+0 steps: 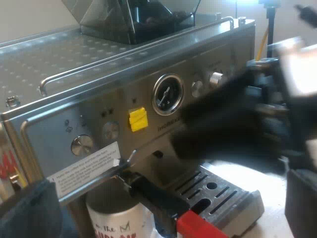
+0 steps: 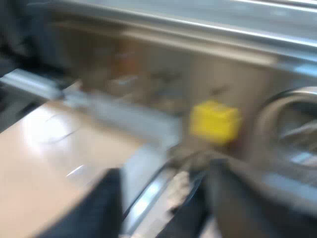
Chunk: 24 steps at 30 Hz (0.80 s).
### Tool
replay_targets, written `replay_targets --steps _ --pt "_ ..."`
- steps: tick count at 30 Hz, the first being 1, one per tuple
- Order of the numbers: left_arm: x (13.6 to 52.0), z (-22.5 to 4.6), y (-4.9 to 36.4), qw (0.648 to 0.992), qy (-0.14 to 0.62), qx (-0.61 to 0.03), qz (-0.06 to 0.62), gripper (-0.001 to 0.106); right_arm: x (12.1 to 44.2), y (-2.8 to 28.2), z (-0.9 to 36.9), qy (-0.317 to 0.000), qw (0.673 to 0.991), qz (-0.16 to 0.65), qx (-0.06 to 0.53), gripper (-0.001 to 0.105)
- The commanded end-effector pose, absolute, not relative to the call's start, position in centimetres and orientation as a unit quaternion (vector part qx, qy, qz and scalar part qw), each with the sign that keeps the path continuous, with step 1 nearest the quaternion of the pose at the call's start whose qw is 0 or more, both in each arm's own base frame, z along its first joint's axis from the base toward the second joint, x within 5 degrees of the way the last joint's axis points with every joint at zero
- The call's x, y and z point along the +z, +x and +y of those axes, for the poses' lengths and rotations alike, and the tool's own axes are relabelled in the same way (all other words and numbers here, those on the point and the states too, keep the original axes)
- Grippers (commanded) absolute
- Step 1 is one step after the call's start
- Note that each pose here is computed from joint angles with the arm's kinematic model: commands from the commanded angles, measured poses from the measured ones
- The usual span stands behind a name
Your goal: Place mug into machine
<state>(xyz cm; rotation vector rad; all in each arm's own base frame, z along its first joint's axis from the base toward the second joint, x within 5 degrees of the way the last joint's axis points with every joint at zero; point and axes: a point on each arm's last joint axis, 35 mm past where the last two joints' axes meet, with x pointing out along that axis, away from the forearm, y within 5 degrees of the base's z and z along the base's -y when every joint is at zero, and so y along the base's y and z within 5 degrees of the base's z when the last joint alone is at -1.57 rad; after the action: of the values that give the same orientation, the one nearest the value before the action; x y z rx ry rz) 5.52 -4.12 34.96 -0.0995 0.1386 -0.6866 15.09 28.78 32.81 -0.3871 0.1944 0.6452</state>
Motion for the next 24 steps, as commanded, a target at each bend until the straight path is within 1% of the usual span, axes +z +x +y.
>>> replay_targets --steps 1,5,9,10,12,15,20,24 --pt "35.6 -3.8 5.1 0.937 -0.055 -0.338 0.070 0.093 33.7 13.5 28.2 -0.198 0.914 0.106 0.339 0.069" --pt "35.7 -3.1 4.0 0.934 -0.041 -0.332 0.126 0.093 33.9 10.9 27.1 -0.221 0.889 0.146 0.374 0.069" --pt "35.4 -2.5 3.1 0.928 -0.027 -0.326 0.180 0.093 33.4 8.4 26.2 -0.253 0.861 0.189 0.399 0.069" --pt "35.4 -2.5 3.0 0.927 -0.025 -0.325 0.185 0.093 33.3 8.1 26.2 -0.255 0.858 0.192 0.402 0.069" --pt "35.1 -2.3 2.8 0.924 -0.021 -0.323 0.202 0.093 32.7 7.2 26.1 -0.277 0.844 0.206 0.411 0.069" --pt "34.7 -2.3 2.7 0.921 -0.016 -0.321 0.221 0.093 32.3 6.5 25.9 -0.300 0.830 0.220 0.416 0.069" --pt "34.3 -2.3 2.5 0.911 -0.015 -0.334 0.241 0.093 31.1 6.3 25.5 -0.301 0.826 0.245 0.407 0.069" --pt "34.2 -2.3 2.4 0.908 -0.014 -0.337 0.247 0.093 29.3 6.2 25.0 -0.315 0.825 0.259 0.391 0.069"
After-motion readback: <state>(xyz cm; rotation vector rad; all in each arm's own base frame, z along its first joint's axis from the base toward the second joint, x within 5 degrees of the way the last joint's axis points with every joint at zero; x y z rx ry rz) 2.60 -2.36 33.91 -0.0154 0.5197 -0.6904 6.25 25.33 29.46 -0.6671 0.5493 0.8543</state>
